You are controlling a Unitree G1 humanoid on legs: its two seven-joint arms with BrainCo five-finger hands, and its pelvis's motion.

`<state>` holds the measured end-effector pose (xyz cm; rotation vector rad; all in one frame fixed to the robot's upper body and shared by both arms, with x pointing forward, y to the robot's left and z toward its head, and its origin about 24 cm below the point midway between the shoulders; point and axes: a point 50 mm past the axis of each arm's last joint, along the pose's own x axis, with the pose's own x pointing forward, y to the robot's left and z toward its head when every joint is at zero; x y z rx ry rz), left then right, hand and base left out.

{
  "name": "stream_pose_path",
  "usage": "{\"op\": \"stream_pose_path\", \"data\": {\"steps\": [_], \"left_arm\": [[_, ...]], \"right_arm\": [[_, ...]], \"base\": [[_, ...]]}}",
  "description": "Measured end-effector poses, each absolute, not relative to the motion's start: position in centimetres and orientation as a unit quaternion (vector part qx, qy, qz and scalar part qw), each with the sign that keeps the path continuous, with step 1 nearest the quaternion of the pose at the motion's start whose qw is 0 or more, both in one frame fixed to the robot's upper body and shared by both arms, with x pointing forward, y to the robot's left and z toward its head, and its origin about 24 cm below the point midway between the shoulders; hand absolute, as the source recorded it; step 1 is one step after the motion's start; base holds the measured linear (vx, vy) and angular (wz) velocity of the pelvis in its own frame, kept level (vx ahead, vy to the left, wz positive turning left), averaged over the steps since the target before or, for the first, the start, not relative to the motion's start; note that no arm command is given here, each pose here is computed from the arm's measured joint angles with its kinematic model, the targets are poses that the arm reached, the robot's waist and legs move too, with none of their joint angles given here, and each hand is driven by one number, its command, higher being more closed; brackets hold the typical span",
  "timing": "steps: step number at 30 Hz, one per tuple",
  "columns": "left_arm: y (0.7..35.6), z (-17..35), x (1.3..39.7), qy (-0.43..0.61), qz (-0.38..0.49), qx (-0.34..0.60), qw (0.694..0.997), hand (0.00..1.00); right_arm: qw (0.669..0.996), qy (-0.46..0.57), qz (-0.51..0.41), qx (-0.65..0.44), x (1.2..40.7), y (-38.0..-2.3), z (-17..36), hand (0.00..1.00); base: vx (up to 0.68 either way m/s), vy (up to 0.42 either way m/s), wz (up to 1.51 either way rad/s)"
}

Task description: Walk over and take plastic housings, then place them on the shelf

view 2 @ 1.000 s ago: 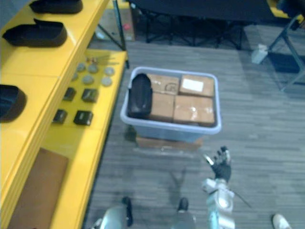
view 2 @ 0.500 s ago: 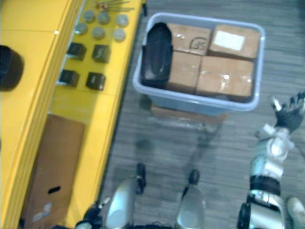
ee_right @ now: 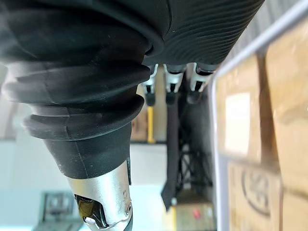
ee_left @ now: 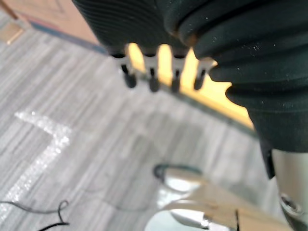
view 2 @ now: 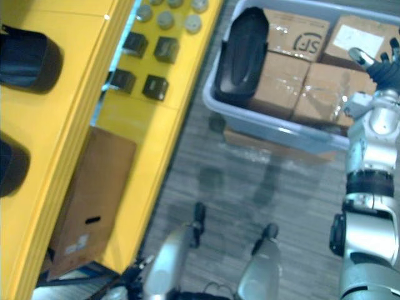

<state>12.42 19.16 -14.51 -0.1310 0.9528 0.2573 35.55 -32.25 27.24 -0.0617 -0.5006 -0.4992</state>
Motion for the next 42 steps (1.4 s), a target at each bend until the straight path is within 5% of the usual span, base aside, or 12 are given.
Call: {"op": "stream_pose_path", "data": {"steps": [6,13,26,42], "left_arm": [[18.5,-14.3,13.2,0.45,0.099,-0.063,0.885,0.0],[18.0,-14.2,13.8,0.444,0.075,-0.063,0.89,0.0],[17.6,-13.9,14.7,0.434,0.06,-0.084,0.895,0.0],[17.3,-13.5,15.5,0.414,0.059,-0.092,0.904,0.0]], "right_arm": [[0.938,-0.231,-0.25,-0.068,36.4,-32.1,28.7,0.0],[0.961,-0.268,-0.058,-0.036,37.2,-29.1,30.2,0.0],[0.946,-0.277,0.162,0.037,37.5,-25.9,30.0,0.0],[0.985,-0.135,0.073,0.085,39.0,-26.9,23.2,0.0]], "base": [[-0.03,0.007,0.18],[-0.01,0.006,0.02],[-0.02,-0.008,0.05],[0.0,0.0,0.0]]}}
